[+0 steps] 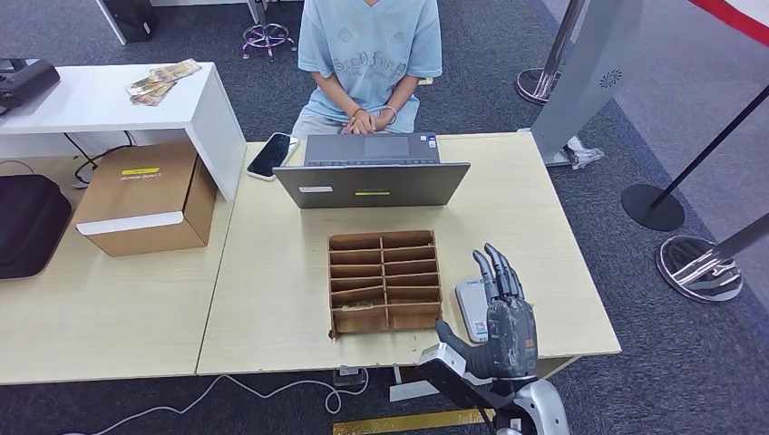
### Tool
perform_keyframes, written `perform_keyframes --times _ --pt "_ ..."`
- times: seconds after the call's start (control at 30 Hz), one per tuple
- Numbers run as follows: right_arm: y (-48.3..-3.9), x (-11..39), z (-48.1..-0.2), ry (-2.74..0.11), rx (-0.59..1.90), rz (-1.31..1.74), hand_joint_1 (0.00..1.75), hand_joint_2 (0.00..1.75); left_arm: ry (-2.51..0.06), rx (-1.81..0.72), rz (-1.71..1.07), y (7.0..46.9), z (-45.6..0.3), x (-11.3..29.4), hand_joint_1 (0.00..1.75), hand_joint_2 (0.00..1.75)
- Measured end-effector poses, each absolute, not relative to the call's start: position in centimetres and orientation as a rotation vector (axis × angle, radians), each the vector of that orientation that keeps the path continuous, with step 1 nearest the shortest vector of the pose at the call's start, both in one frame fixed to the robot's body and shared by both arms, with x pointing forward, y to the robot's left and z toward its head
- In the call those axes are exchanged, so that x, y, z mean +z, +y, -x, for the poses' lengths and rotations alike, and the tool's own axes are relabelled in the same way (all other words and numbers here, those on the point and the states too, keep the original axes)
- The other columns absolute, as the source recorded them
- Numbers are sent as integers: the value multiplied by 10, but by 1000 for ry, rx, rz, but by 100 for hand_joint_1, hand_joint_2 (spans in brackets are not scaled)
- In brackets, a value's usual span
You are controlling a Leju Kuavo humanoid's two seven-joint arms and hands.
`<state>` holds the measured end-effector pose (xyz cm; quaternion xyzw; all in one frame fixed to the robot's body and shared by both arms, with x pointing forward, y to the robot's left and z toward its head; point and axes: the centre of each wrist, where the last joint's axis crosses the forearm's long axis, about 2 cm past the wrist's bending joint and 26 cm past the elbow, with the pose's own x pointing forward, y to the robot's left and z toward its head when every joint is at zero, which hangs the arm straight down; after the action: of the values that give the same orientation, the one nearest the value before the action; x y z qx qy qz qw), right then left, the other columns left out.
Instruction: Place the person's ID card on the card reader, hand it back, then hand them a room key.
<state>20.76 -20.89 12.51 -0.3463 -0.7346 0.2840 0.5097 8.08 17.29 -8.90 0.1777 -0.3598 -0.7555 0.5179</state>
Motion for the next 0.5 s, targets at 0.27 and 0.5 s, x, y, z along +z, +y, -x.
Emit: perform_keyframes --times 0.27,0.5 --pt "-209 125 -208 -1770 682 836 0 175 -863 -1814 -428 173 -81 -89 0 0" --pt "-208 125 -207 -1774 689 836 0 175 -862 -1813 -430 173 -81 -89 0 0"
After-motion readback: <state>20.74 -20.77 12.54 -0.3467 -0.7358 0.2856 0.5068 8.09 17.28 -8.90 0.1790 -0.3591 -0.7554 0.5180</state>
